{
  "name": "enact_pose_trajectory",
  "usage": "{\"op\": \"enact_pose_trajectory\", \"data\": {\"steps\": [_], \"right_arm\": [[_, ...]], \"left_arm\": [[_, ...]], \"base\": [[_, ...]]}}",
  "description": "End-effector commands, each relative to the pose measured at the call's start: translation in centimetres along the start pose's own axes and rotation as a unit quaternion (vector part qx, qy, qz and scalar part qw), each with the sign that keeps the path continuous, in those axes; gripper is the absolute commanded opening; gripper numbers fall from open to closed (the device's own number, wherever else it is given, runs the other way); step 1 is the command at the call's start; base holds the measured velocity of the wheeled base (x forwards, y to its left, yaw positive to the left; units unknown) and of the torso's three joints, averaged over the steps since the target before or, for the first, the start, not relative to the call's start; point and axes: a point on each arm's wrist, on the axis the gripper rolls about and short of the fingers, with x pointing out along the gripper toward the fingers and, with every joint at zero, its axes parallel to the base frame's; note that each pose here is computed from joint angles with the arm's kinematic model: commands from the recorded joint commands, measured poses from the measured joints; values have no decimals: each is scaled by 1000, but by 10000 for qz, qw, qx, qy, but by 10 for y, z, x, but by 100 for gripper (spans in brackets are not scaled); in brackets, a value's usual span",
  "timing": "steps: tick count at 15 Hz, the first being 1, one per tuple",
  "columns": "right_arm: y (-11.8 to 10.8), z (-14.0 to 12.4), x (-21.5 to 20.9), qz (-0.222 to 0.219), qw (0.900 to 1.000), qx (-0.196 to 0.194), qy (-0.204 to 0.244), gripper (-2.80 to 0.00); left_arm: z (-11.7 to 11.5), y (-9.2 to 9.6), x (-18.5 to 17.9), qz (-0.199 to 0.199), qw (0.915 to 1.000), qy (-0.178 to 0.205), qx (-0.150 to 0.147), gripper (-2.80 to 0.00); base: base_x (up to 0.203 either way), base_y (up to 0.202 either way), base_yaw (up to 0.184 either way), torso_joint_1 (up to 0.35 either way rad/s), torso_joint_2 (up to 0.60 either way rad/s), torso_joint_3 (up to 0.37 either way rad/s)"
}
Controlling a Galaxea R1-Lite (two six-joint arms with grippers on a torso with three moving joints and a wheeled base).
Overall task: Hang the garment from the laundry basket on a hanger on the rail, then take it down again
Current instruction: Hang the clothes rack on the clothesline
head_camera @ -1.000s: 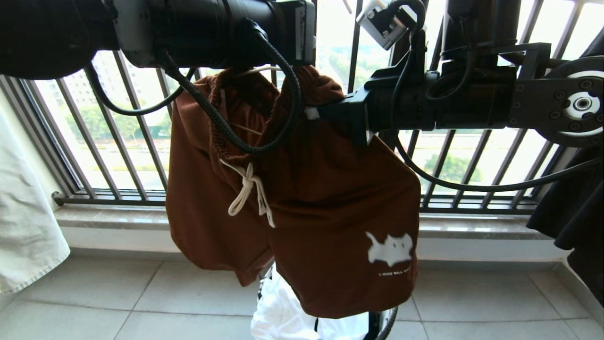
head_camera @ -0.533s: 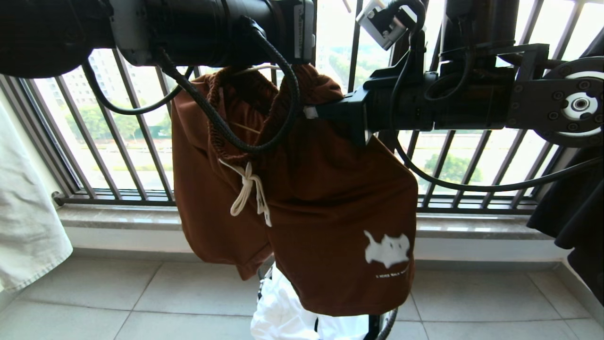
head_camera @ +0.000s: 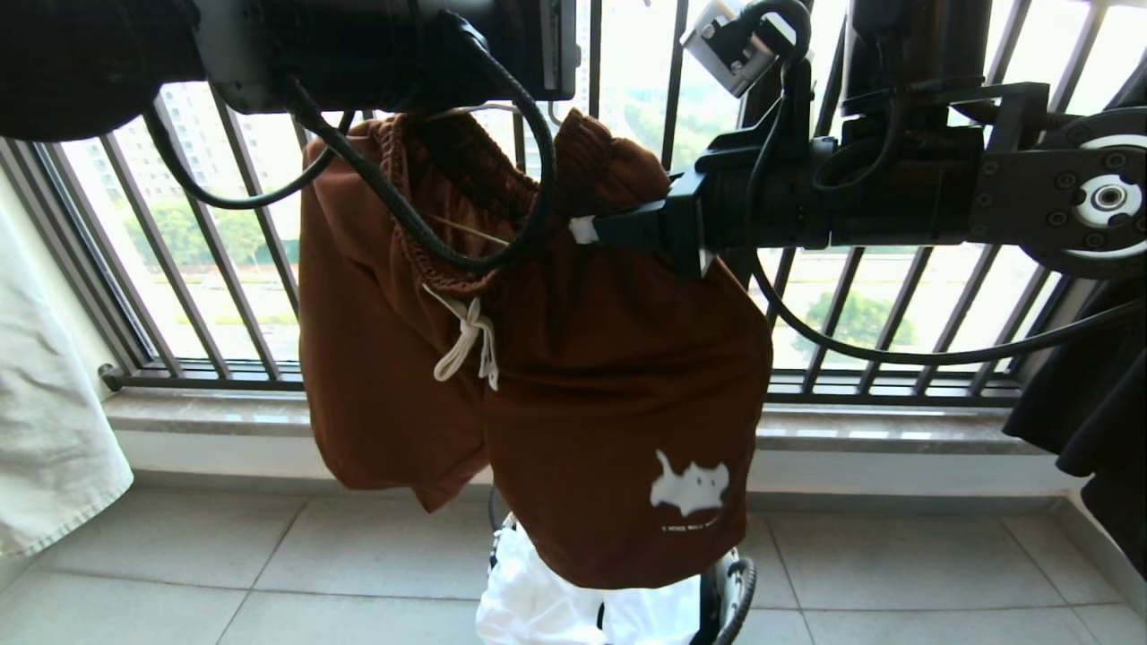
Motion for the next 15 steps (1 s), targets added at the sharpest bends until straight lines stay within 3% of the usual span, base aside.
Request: {"op": "enact_pose_trajectory", "data": {"steps": [1, 12, 15], "right_arm": [[0, -1, 1, 22, 10000, 3, 17, 0], [-5, -4, -21, -170, 9998, 42, 92, 0], [-1, 9, -35, -219, 9997, -40, -79, 0]], "left_arm": [[-1, 0, 1, 1, 10000, 29, -1, -280], [6, 21, -6, 320, 9994, -91, -9, -280], [11, 26, -12, 400, 9986, -176, -303, -280]], "base": [[0, 0, 0, 0, 0, 0], [0, 0, 0, 0, 0, 0], [0, 0, 0, 0, 0, 0]]}}
